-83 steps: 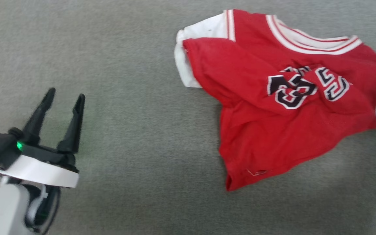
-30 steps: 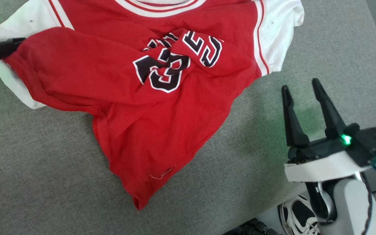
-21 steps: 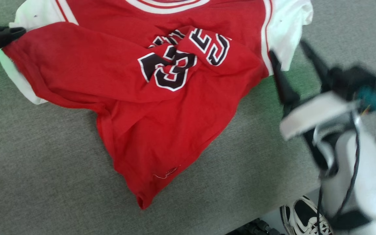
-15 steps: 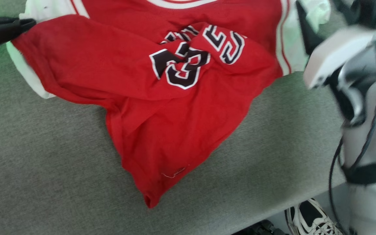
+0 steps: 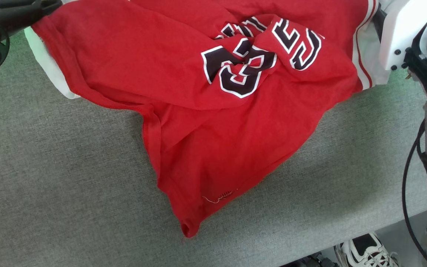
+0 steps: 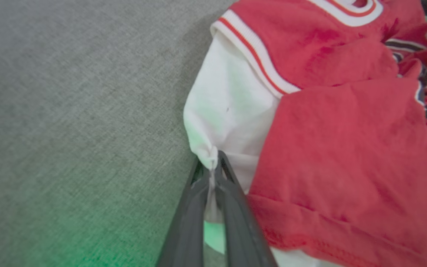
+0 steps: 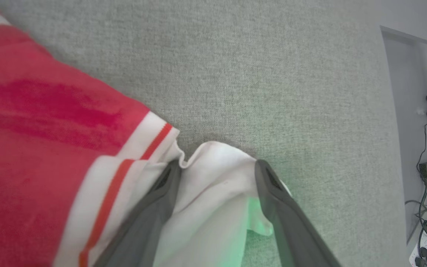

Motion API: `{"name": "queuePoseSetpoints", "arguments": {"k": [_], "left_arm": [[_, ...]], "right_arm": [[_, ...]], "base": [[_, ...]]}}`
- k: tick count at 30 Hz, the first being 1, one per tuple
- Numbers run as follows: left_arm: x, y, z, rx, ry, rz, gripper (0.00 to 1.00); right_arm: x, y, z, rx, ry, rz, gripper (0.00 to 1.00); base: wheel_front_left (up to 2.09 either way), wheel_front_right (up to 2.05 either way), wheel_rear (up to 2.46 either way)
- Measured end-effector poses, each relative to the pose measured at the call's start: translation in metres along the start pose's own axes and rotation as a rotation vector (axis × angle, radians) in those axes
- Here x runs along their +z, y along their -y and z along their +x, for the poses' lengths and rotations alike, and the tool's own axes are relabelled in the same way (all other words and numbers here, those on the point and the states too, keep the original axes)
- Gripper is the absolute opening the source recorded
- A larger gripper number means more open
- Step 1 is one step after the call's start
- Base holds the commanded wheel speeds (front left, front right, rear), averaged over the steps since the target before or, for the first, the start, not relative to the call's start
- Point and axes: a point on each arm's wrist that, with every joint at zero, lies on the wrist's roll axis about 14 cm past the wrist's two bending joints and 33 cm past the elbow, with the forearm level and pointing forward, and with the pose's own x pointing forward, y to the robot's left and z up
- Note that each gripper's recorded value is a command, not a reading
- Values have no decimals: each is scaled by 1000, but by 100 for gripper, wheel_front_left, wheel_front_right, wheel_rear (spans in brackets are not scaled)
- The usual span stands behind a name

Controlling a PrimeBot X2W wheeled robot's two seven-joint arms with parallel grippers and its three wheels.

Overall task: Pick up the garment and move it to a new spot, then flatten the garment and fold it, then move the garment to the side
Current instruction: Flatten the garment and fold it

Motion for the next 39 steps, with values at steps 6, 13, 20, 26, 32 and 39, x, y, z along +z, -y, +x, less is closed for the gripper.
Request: {"name": "queuePoseSetpoints", "arguments": {"k": [6,13,20,26,32,39], "left_arm": [[-1,-2,2,-5,6,1,0],[7,1,2,-13,44,-2,0],[37,20,-13,-43,184,-25,0],[72,45,-49,-60,360,-57,0],[108,44,-112,24,575,-50,0],[127,5,-184,244,801,-10,0]], "right_arm": [[-3,-7,8,20,-37,22,70],[1,-13,9,29,-27,47,0],[41,-1,-13,6,172,65,0],[97,8,-57,11,391,107,0],[154,11,-100,15,578,134,0],[233,0,-133,4,820,161,0]], "base": [[0,0,0],[0,0,0],[0,0,0],[0,0,0],[0,0,0],[0,0,0]]}}
